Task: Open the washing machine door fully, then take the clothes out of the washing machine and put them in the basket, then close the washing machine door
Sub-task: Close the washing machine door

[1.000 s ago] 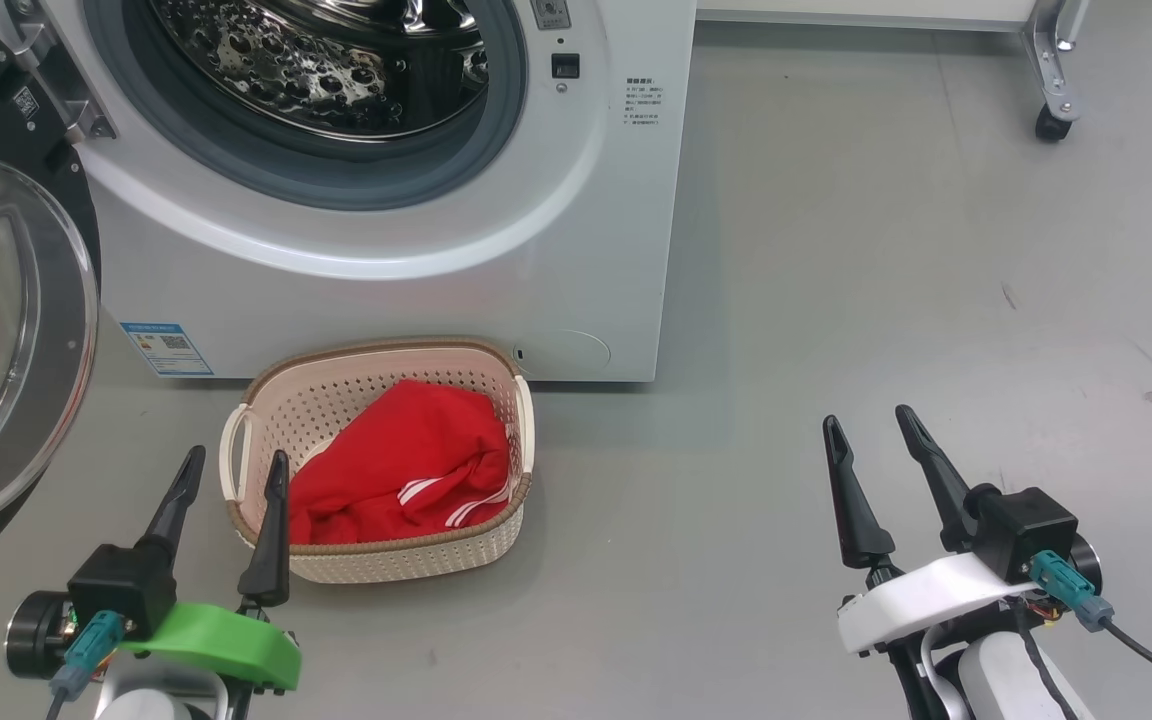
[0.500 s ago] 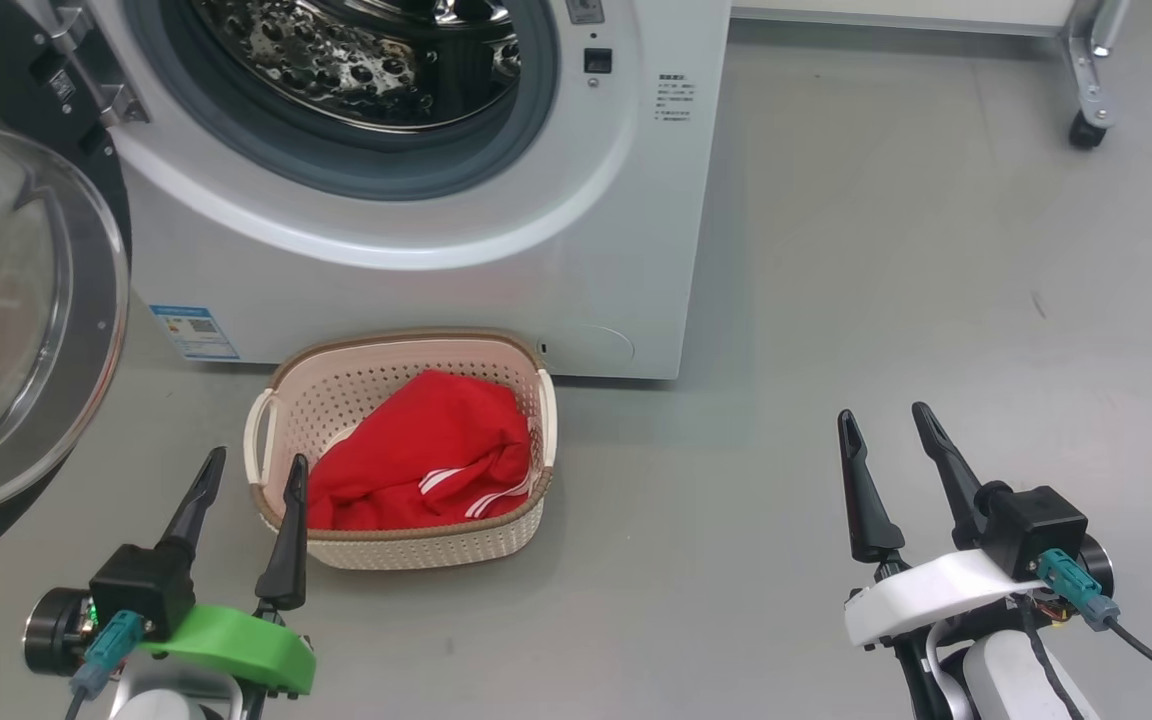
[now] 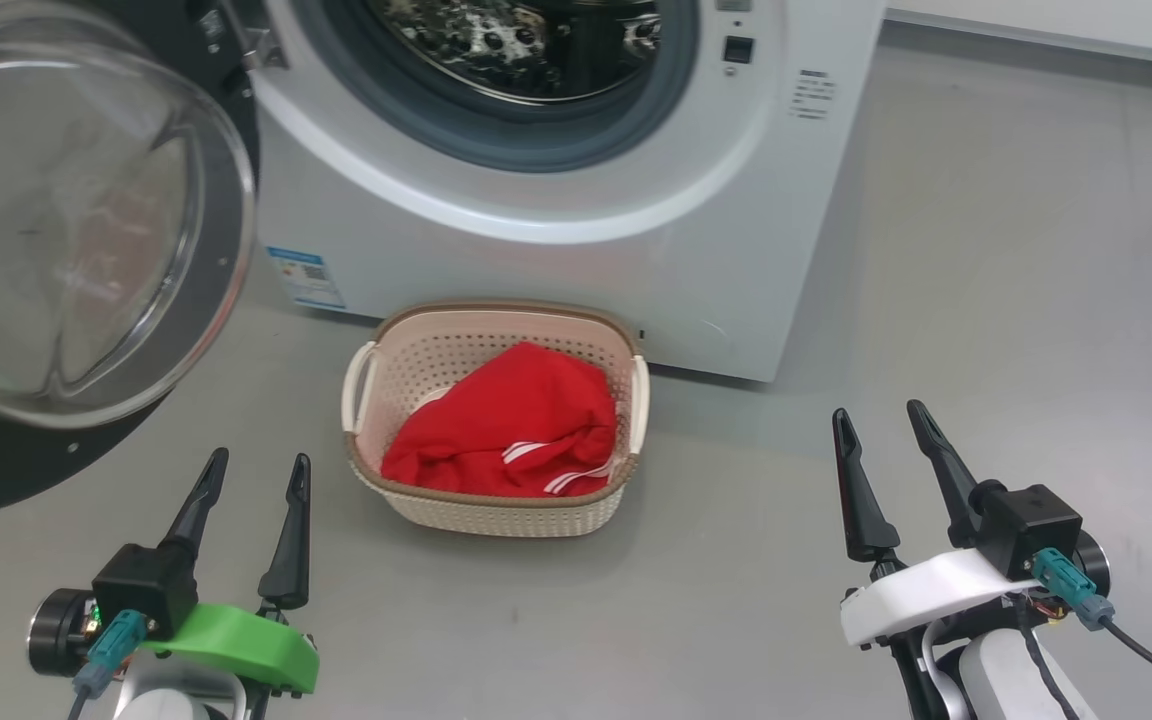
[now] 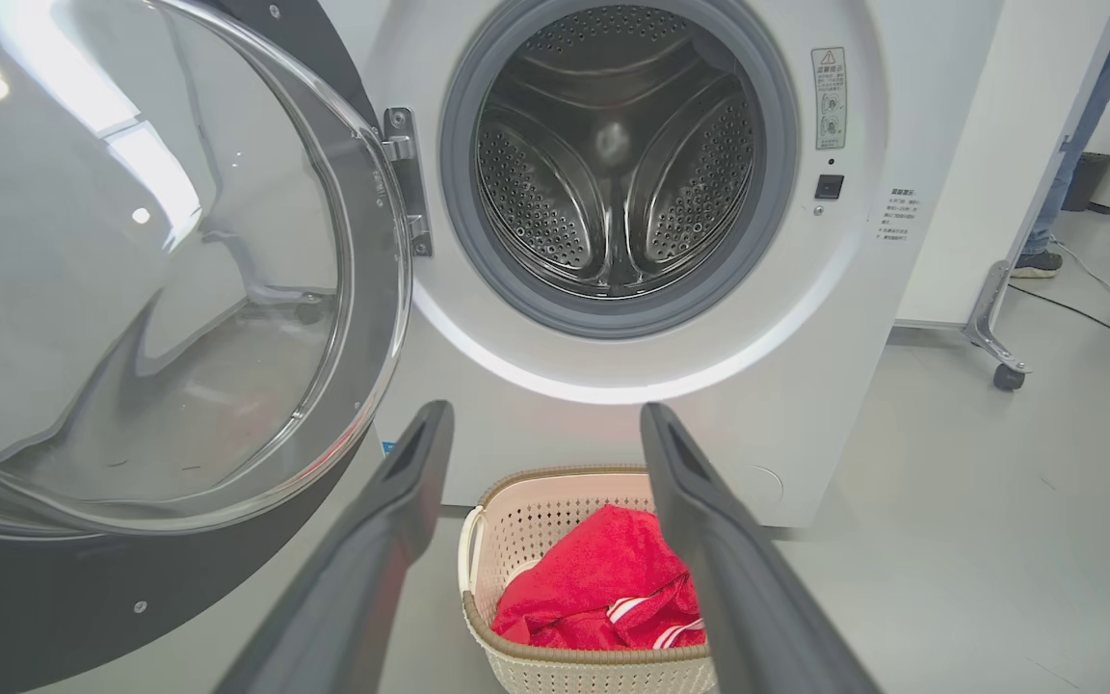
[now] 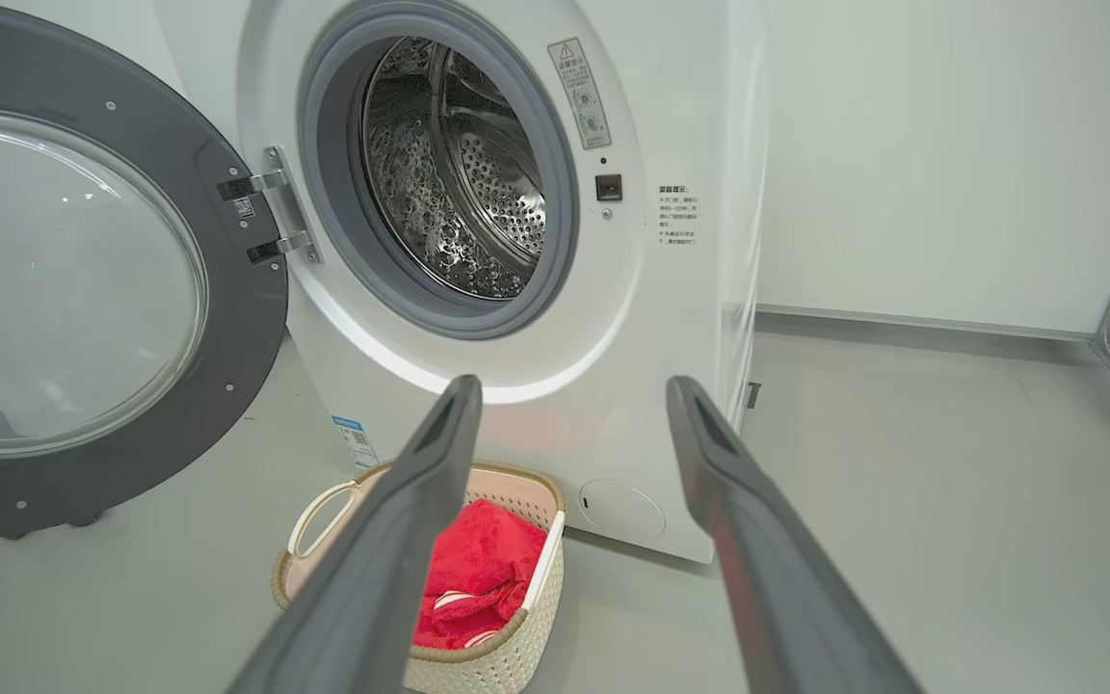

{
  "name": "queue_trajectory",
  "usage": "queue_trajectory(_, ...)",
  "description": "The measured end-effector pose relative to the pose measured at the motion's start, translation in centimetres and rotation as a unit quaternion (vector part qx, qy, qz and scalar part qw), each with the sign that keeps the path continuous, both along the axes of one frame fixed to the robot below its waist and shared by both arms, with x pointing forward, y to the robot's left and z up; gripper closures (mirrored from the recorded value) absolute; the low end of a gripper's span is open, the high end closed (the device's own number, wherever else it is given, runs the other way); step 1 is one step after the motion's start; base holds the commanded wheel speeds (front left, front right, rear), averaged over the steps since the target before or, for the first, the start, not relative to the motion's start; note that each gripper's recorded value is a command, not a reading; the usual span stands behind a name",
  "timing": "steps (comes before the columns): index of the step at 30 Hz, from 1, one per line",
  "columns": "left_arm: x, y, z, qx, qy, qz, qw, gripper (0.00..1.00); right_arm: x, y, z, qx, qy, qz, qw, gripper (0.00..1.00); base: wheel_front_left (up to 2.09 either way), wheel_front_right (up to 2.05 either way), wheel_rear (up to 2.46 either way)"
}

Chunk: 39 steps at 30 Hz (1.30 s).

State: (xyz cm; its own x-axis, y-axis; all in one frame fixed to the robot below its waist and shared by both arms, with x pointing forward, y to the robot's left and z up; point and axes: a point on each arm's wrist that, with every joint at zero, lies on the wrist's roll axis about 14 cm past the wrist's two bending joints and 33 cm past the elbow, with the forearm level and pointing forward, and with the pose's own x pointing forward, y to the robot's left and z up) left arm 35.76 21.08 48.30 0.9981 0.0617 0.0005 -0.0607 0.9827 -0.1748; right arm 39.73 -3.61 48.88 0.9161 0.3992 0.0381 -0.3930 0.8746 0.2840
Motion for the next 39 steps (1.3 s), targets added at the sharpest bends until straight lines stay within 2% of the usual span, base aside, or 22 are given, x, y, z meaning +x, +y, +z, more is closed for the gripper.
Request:
queue_trajectory(12, -3.7, 4.6, 0.1, 0.006, 0.004, 0.080, 0.997, 0.00, -0.1, 6.1, -0.1, 0.008, 0.000, 0.091, 0.996, 0.00, 0.00, 0.00, 0.00)
queue_trajectory(28, -9.1, 9.7, 0.7, 0.012, 0.001, 0.183, 0.983, 0.00, -2.0, 13.2, 0.2, 0.013, -0.003, 0.202, 0.979, 0.00, 0.00, 0.00, 0.00)
queue_trajectory(39, -9.6, 10.5, 1.4, 0.015, -0.010, 0.197, 0.980, 0.00, -2.3, 14.0, 0.4, 0.012, -0.006, 0.216, 0.976, 0.00, 0.00, 0.00, 0.00)
